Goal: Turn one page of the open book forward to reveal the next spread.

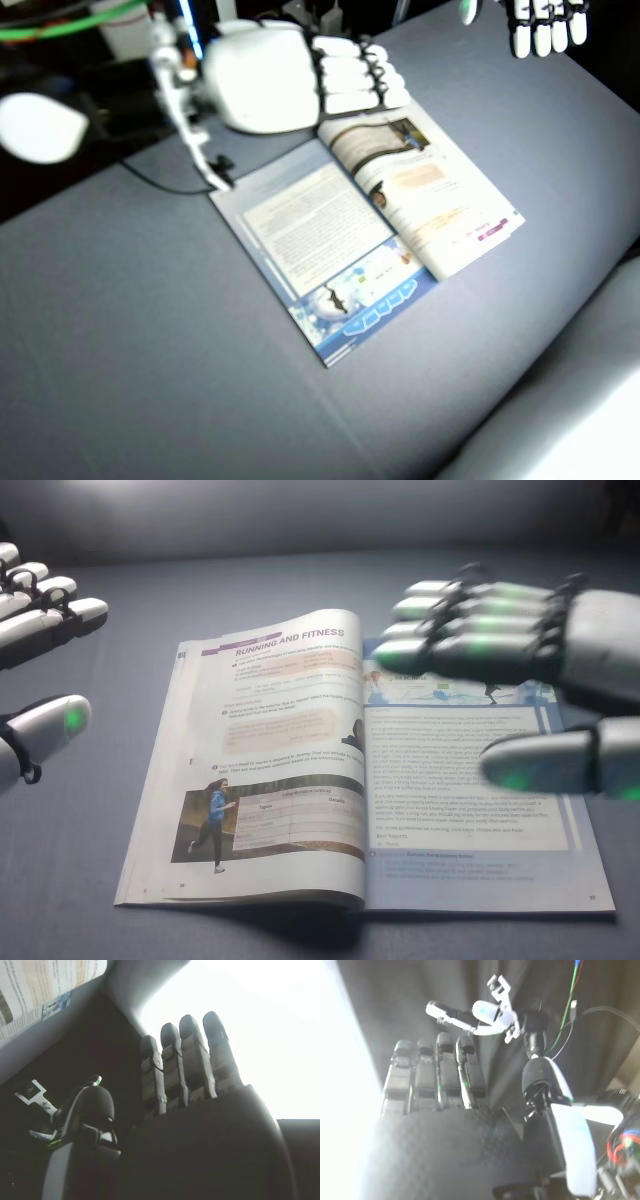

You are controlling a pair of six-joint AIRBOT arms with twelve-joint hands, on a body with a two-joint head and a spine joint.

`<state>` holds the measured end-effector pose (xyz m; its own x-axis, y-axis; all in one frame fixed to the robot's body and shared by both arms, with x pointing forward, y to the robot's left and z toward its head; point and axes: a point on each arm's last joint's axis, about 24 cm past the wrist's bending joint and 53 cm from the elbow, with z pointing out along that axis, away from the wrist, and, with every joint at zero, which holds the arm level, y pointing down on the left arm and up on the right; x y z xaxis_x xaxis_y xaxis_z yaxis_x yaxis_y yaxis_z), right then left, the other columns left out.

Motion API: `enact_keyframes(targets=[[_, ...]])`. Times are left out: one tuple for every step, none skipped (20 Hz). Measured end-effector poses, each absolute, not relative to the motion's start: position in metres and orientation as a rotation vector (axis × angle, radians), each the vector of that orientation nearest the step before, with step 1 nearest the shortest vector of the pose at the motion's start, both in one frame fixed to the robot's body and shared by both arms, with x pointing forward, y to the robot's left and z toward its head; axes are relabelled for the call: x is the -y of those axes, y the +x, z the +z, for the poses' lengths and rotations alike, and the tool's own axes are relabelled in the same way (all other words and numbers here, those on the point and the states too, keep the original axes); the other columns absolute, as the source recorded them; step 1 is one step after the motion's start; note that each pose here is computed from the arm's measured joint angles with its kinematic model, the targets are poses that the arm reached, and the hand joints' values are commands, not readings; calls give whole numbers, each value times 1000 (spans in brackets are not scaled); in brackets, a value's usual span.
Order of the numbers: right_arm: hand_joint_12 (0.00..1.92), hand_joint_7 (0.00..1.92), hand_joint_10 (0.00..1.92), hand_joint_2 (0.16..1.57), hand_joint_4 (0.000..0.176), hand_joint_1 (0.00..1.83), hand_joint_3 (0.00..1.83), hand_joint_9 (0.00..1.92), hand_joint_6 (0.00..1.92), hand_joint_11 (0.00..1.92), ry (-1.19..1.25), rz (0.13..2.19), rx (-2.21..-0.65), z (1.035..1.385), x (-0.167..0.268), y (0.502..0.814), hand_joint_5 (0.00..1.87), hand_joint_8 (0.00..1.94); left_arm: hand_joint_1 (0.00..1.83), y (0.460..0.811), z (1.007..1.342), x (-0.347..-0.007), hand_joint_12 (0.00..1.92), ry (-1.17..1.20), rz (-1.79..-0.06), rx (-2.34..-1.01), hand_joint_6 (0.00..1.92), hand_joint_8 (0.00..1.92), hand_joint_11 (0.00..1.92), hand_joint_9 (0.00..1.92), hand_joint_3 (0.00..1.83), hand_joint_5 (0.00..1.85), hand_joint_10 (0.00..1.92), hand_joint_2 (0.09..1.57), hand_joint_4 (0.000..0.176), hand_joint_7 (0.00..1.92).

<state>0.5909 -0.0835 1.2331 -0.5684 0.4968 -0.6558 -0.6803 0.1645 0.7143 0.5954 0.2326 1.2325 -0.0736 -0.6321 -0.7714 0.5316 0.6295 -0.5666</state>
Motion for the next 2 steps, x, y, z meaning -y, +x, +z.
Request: enact_keyframes(targets=[[0, 112, 0, 1348, 0, 0, 12, 36, 0, 0, -127, 1576, -1501, 1232, 96, 596, 109, 0, 0, 595, 1232, -231, 0, -108, -981, -1327, 0, 0, 0, 94, 0, 337, 0, 1413, 59, 260], [3, 130, 9, 1340, 0, 0, 7, 56, 5, 6, -61, 1566, -1503, 1229, 110, 602, 118, 8, 0, 595, 1230, -230, 0, -128, -1001, -1326, 0, 0, 0, 90, 0, 324, 0, 1394, 67, 252]])
